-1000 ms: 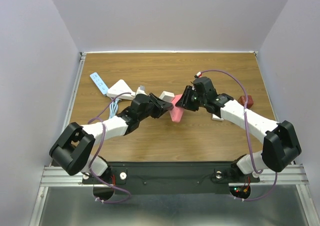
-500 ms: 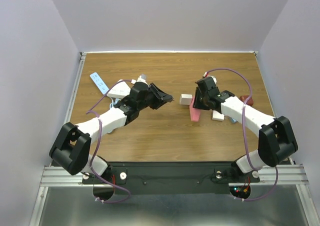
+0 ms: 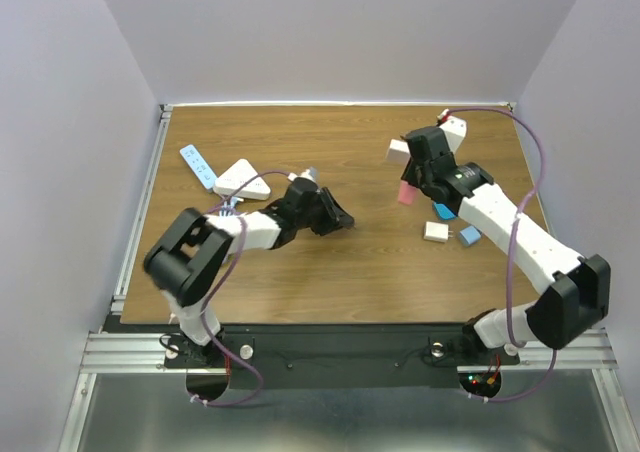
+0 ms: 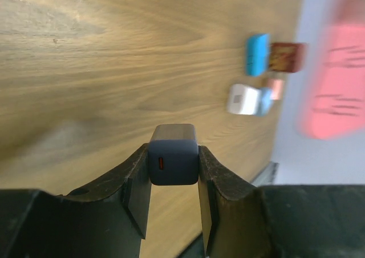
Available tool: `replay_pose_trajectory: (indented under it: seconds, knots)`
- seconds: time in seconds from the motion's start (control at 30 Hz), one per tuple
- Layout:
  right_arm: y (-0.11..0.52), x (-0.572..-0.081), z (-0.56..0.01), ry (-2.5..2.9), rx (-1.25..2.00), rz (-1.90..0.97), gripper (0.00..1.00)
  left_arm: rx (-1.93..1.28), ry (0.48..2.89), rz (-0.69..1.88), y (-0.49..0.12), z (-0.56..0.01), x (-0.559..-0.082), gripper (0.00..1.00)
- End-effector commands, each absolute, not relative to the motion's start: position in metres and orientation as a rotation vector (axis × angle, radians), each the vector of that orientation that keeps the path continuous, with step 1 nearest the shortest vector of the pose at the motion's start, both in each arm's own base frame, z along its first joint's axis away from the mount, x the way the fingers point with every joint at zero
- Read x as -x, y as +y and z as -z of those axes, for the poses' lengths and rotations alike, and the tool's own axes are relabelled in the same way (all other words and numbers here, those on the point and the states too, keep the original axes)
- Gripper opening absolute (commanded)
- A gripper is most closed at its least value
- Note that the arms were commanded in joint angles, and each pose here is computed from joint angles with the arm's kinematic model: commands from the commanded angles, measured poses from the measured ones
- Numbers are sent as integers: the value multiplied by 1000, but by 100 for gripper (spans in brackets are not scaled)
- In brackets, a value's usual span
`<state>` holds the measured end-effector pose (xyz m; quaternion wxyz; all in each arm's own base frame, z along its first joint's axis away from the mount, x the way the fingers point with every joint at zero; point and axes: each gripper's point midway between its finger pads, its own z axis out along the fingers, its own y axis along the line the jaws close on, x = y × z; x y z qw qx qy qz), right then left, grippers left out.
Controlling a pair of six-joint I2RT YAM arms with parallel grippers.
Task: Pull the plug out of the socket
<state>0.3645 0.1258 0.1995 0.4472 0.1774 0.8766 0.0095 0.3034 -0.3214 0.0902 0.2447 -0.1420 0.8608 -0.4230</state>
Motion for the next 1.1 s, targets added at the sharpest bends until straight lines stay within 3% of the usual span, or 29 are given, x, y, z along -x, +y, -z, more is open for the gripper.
replay_pose_trajectory:
  seconds: [0.0,0.23,0.4,0.47,0.5,0.57,0.8,0.83,0.87,1.07]
  knots:
    - [95,-366,-275,1930,-601,-9,0,127,2291,1240,-375,-99,-314,0]
    - [88,-350,-283,1913,-632,-51,0,22,2254,1386,-466,-105,-338,0]
    - [84,-340,-278,1923,-643,-63,0,-61,2273,1517,-519,-98,-329,2]
    - [85,-339,-277,1929,-641,-68,0,-53,2303,1554,-535,-85,-328,16]
    - [84,-338,-276,1929,-644,-67,1,-66,2337,1567,-541,-70,-322,30]
    - [84,-338,-276,1930,-644,-71,0,-84,2332,1605,-552,-74,-318,48]
    - [84,-336,-276,1931,-643,-78,0,-81,2341,1569,-552,-68,-315,89]
    - [85,-335,-275,1932,-645,-82,0,-93,2322,1564,-549,-75,-316,89]
    - [84,-335,-274,1932,-646,-80,0,-101,2313,1560,-547,-78,-316,99]
    - [82,-333,-278,1916,-657,-85,0,-30,2254,1431,-492,-106,-331,99]
